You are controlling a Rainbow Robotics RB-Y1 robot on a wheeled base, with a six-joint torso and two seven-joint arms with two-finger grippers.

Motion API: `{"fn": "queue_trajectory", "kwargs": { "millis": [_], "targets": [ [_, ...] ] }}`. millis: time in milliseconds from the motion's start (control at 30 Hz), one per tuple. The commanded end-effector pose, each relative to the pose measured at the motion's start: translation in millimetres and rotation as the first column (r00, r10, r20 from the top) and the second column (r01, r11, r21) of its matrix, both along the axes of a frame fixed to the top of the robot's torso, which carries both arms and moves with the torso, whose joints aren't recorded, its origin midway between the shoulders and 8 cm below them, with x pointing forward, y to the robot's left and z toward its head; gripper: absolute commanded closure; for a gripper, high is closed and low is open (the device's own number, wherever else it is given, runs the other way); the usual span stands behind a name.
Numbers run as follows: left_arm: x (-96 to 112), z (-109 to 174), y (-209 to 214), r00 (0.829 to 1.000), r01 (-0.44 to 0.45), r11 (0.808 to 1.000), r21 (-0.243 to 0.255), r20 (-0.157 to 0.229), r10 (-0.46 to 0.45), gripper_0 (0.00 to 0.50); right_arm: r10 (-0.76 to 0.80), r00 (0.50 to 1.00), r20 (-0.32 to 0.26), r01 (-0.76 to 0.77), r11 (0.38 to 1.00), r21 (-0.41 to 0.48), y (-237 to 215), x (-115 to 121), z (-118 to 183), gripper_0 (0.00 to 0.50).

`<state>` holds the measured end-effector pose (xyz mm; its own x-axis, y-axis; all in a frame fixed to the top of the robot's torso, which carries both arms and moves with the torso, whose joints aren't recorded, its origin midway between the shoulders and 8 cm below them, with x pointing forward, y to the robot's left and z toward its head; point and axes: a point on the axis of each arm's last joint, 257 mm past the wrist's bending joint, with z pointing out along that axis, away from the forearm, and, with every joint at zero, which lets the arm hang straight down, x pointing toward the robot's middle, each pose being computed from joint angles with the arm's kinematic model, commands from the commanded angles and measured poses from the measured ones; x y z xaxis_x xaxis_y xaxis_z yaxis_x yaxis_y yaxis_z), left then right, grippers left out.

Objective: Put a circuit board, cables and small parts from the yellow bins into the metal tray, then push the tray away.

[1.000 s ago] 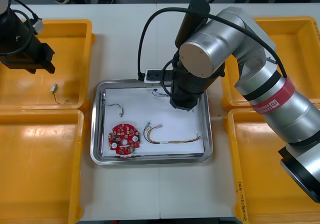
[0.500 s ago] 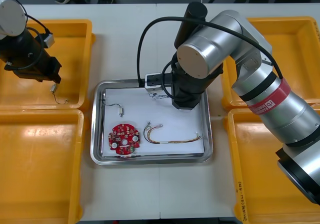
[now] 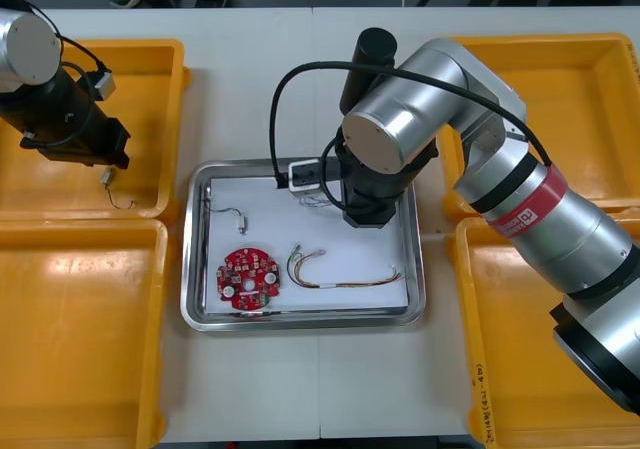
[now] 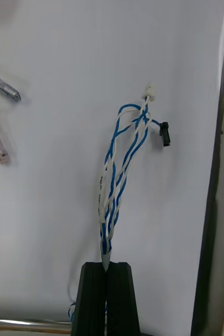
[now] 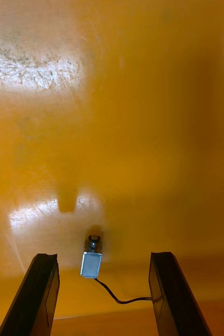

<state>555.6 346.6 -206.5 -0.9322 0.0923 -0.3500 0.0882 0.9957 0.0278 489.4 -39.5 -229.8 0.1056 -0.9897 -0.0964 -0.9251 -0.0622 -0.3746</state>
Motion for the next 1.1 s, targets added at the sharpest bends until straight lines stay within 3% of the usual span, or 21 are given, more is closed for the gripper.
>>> {"fn": "queue_trajectory", "kwargs": {
  "millis": [33, 733, 800, 933, 967, 1000, 1033, 1100],
  "targets": [
    [2.7, 1.3, 7.1, 1.0, 0.014, 1.0, 0.01, 0.022, -0.014, 0.004, 0.075, 0.997, 0.014, -0.075, 0.997, -0.01, 17.2, -2.6, 1.4, 0.5],
    [-6.6, -32.3, 11.1, 1.0, 0.006, 1.0, 0.014, 0.004, -0.006, 0.021, 0.096, 0.995, -0.017, -0.096, 0.995, 0.0, 24.5, -13.0, -4.7, 0.5],
    [-7.7, -37.6, 10.7, 1.0, 0.003, 1.0, 0.014, -0.001, -0.003, 0.025, 0.095, 0.995, -0.017, -0.095, 0.995, 0.0, 24.5, -13.0, -4.7, 0.425],
    [-7.8, -48.5, 7.6, 1.0, -0.006, 1.0, 0.006, -0.01, 0.006, 0.041, 0.09, 0.996, -0.013, -0.09, 0.996, -0.002, 23.5, -11.8, -4.5, 0.218],
    [-7.5, -50.2, 6.3, 1.0, -0.007, 1.0, 0.004, -0.011, 0.007, 0.046, 0.089, 0.996, -0.012, -0.089, 0.996, -0.003, 23.3, -11.5, -4.4, 0.183],
    [-5.9, -52.7, 7.1, 1.0, -0.01, 1.0, 0.003, -0.007, 0.01, 0.059, 0.088, 0.996, -0.013, -0.088, 0.996, -0.002, 23.5, -11.8, -4.5, 0.183],
    [-4.7, -52.6, 6.7, 1.0, -0.011, 1.0, 0.003, -0.002, 0.011, 0.066, 0.087, 0.996, -0.012, -0.087, 0.996, -0.001, 23.8, -11.5, -3.8, 0.079],
    [-5.1, -53.3, 7.4, 1.0, -0.011, 1.0, 0.007, -0.004, 0.011, 0.086, 0.086, 0.996, -0.014, -0.086, 0.996, -0.001, 23.5, -11.8, -4.5, 0.042]
  ]
}}
